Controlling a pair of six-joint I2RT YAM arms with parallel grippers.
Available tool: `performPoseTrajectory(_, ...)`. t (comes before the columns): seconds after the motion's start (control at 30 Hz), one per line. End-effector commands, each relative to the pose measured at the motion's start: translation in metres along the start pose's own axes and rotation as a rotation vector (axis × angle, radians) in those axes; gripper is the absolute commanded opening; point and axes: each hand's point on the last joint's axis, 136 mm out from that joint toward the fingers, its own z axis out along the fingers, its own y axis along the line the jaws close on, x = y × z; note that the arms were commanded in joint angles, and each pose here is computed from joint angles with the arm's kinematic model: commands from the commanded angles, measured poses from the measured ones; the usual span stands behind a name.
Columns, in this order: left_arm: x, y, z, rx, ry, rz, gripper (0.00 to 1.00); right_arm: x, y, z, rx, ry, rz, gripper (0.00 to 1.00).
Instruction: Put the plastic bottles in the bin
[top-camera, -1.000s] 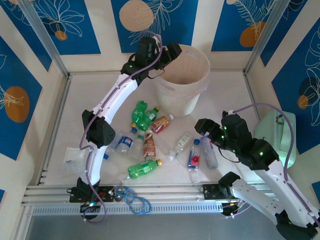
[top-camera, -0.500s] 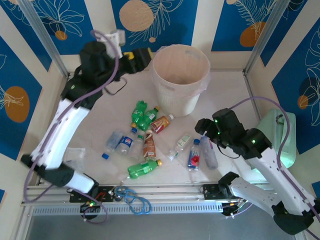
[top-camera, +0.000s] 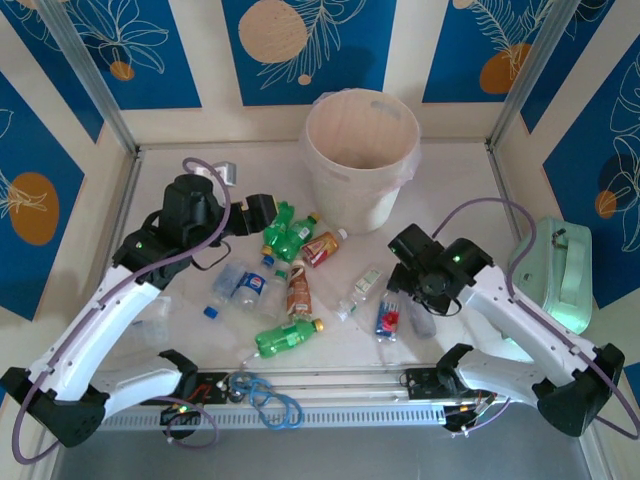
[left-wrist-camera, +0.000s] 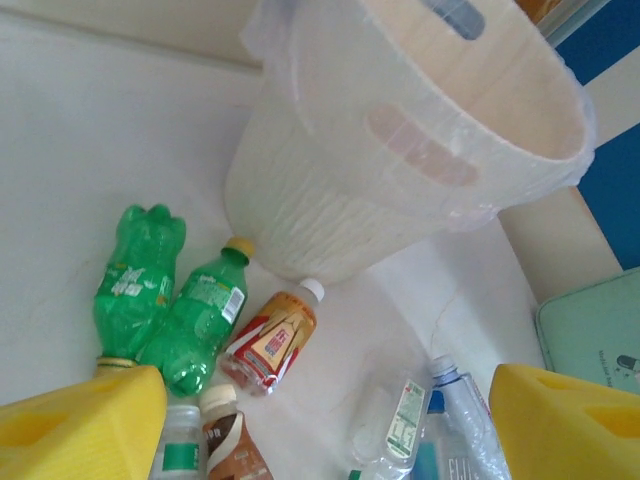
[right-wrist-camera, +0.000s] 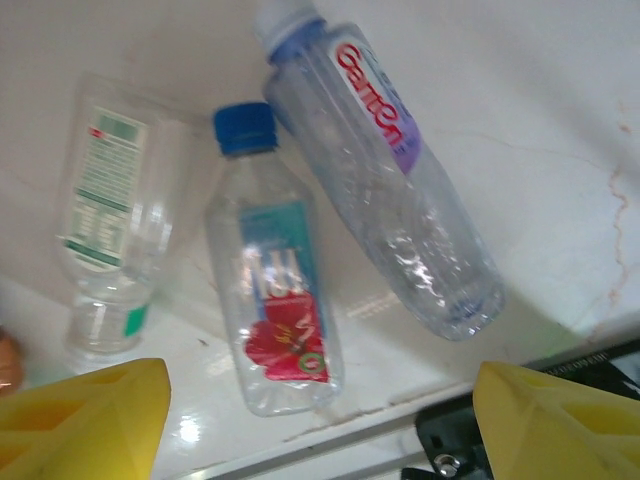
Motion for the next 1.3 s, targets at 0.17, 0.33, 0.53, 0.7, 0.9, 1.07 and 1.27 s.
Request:
performPoseTrajectory(0.17, 0.002, 0.003, 0.005, 0.002, 0.001, -0.069, 0.82, 0.013, -0.035, 0.037, 0.128, 0.134, 0.151, 0.82)
performPoseTrajectory(0.33, 0.006, 0.003, 0.008, 0.007, 0.016, -0.078, 0.82, 0.006, -0.028, 0.052, 0.09, 0.164, 0.157, 0.86)
performPoseTrajectory(0.53, 0.01, 0.005, 0.009, 0.005, 0.028, -0.093, 0.81, -0.003, -0.024, 0.07, 0.09, 0.193, 0.154, 0.88)
performPoseTrajectory(0.7, 0.014, 0.007, 0.009, 0.009, 0.035, -0.116, 0.81, -0.009, -0.02, 0.087, 0.1, 0.221, 0.154, 0.89)
performPoseTrajectory(0.9, 0.015, 0.005, 0.01, 0.016, 0.041, -0.121, 0.81, -0.019, -0.022, 0.103, 0.132, 0.242, 0.173, 0.89)
performPoseTrajectory(1.07, 0.015, 0.006, 0.011, 0.015, 0.043, -0.118, 0.81, -0.022, -0.029, 0.111, 0.133, 0.262, 0.208, 0.89)
performPoseTrajectory(1.27, 0.018, 0.007, 0.015, 0.013, 0.056, -0.124, 0.81, -0.023, -0.032, 0.121, 0.157, 0.279, 0.192, 0.84)
